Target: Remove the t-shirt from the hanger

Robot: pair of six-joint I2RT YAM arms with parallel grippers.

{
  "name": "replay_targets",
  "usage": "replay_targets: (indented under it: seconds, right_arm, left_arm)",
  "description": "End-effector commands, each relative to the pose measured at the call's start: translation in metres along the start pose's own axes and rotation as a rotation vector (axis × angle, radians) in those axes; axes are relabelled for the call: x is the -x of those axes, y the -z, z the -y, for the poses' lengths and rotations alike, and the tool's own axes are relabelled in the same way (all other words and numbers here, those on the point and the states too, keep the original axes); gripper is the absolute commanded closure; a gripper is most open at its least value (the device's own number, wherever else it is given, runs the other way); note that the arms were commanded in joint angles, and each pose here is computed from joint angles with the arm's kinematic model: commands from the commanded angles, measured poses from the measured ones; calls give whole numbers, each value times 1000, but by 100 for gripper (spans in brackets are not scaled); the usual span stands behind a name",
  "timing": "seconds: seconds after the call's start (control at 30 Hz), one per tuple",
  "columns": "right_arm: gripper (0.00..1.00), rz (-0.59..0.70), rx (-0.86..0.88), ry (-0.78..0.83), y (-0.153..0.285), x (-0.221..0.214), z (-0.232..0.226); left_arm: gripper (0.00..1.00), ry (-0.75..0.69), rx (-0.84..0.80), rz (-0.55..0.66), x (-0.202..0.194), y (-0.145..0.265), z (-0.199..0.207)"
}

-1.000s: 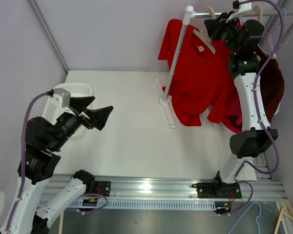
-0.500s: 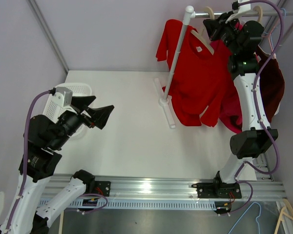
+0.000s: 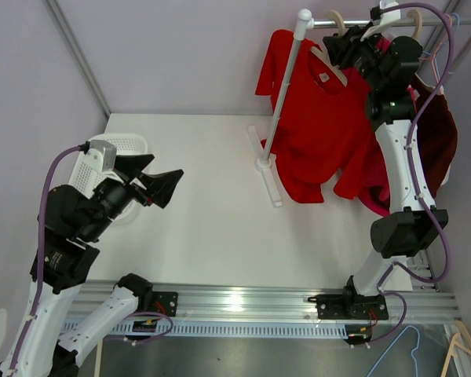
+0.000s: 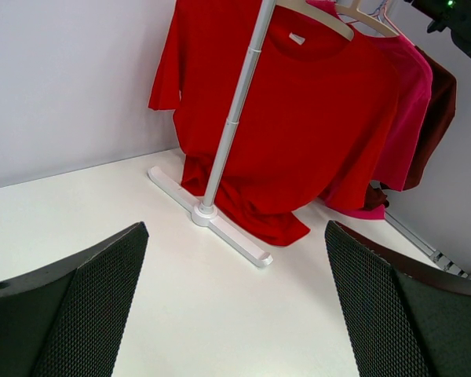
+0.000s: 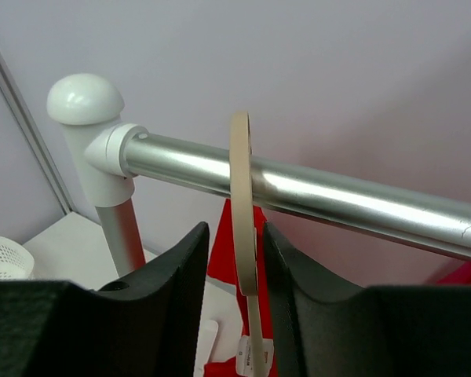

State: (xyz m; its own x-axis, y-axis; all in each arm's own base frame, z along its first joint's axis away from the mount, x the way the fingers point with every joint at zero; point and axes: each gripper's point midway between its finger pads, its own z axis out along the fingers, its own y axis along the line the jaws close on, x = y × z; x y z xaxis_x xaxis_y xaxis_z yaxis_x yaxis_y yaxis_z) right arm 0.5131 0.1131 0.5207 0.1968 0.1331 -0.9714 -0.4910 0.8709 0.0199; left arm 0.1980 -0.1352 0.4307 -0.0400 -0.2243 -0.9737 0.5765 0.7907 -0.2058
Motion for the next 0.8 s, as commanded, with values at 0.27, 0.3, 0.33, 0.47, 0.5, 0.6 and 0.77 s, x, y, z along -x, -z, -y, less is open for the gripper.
replay_targets:
  seconds: [0.27,0.3,0.33,0.47,0.5,0.6,0.77]
  right_arm:
    - [85,5,-14,33,10,4,-1]
    - [88,32,-10,44,8,10,-1]
    - [88,38,-5,47,8,12,-2]
    - [80,54,-2,51,7,15,-2]
    - [79,57,-2,52,7,16,-2]
    - [79,64,-1,53,6,17,-2]
    - [100,57,7,48,4,13,-2]
  left_arm:
    - [1,-17,-5,-1,-2,-2,0]
    - [0,-19,-5,1,-2,-1,0]
    - [0,-18,-4,0,-2,-2,-1]
    - [0,-20,0,-1,-2,-1,-1]
    - [1,-20,1,2,-1,-1,-1]
    - [0,-20,2,1,-2,-1,-2]
    - [0,-19,2,-2,-3,-2,-2]
